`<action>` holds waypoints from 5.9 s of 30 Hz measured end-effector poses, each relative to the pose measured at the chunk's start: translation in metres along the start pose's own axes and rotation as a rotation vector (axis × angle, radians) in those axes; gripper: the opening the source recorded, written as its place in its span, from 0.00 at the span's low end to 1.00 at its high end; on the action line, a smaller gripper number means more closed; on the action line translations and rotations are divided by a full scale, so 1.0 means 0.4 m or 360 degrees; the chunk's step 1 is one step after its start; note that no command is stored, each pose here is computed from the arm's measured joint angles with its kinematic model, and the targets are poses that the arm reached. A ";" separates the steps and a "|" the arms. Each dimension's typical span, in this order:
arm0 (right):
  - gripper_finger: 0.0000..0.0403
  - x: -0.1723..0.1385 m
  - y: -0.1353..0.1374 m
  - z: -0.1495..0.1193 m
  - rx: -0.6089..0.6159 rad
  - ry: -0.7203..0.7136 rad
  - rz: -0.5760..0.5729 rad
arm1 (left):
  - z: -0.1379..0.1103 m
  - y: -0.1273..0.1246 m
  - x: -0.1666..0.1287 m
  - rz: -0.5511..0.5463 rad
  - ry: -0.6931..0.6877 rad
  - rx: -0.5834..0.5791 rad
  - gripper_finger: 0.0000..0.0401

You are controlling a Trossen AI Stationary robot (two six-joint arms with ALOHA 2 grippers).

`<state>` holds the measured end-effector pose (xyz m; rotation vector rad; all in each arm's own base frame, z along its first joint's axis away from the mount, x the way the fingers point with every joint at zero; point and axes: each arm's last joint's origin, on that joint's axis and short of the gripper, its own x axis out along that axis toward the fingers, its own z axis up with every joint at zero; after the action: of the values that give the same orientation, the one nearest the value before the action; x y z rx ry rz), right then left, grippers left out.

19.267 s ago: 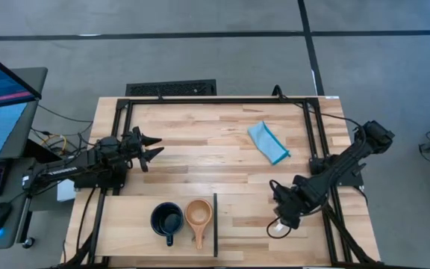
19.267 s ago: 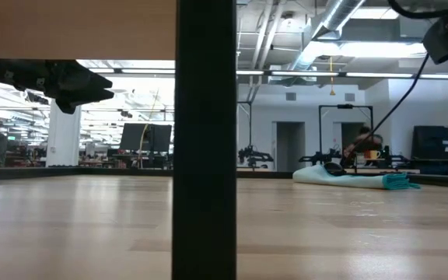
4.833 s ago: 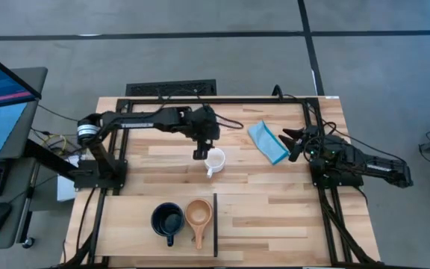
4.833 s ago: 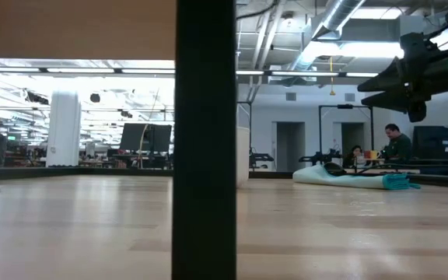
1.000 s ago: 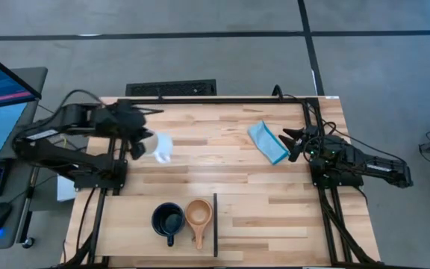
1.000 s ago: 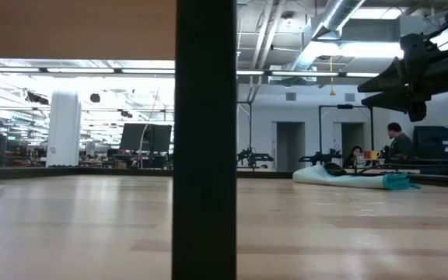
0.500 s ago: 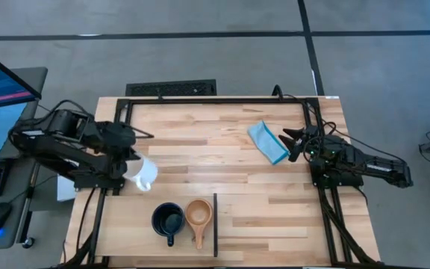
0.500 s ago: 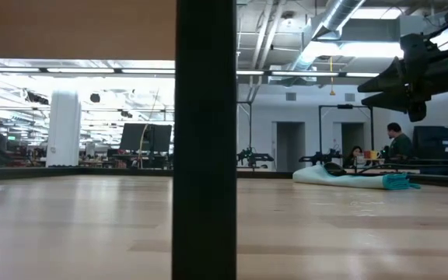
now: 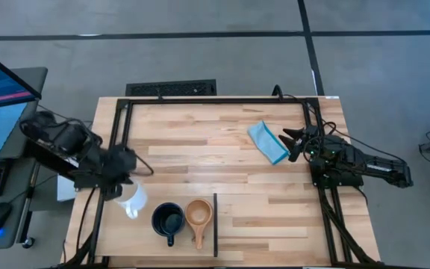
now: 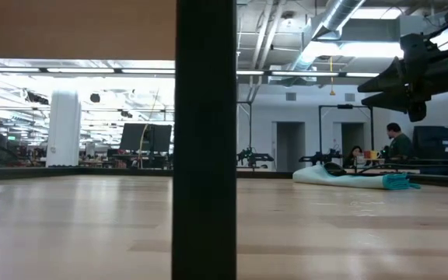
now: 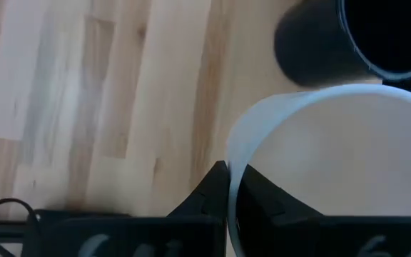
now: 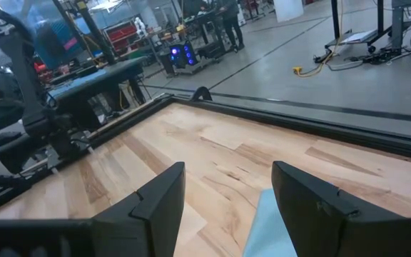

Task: Stack small to large cups/mugs on shelf
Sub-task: Put the white mug on the shelf

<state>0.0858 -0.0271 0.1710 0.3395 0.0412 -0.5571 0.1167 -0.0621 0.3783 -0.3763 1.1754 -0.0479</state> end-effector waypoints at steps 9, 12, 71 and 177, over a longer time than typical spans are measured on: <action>0.58 0.000 0.000 0.000 0.0001 -0.0001 0.0000 | -0.004 -0.077 0.069 0.0169 0.0122 0.0074 0.00; 0.58 0.000 0.000 0.000 0.0001 -0.0001 0.0000 | -0.004 -0.095 0.093 0.0239 0.0146 0.0075 0.00; 0.58 0.000 0.000 0.000 0.0015 -0.0003 0.0006 | 0.036 -0.284 0.203 0.0473 0.0323 0.0371 0.00; 0.58 0.000 0.000 0.000 0.0022 -0.0002 0.0005 | 0.053 -0.282 0.231 0.0333 0.0367 0.0566 0.24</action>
<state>0.0858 -0.0270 0.1711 0.3525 0.0358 -0.5546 0.1898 -0.1836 0.3383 0.0693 1.3989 -0.1188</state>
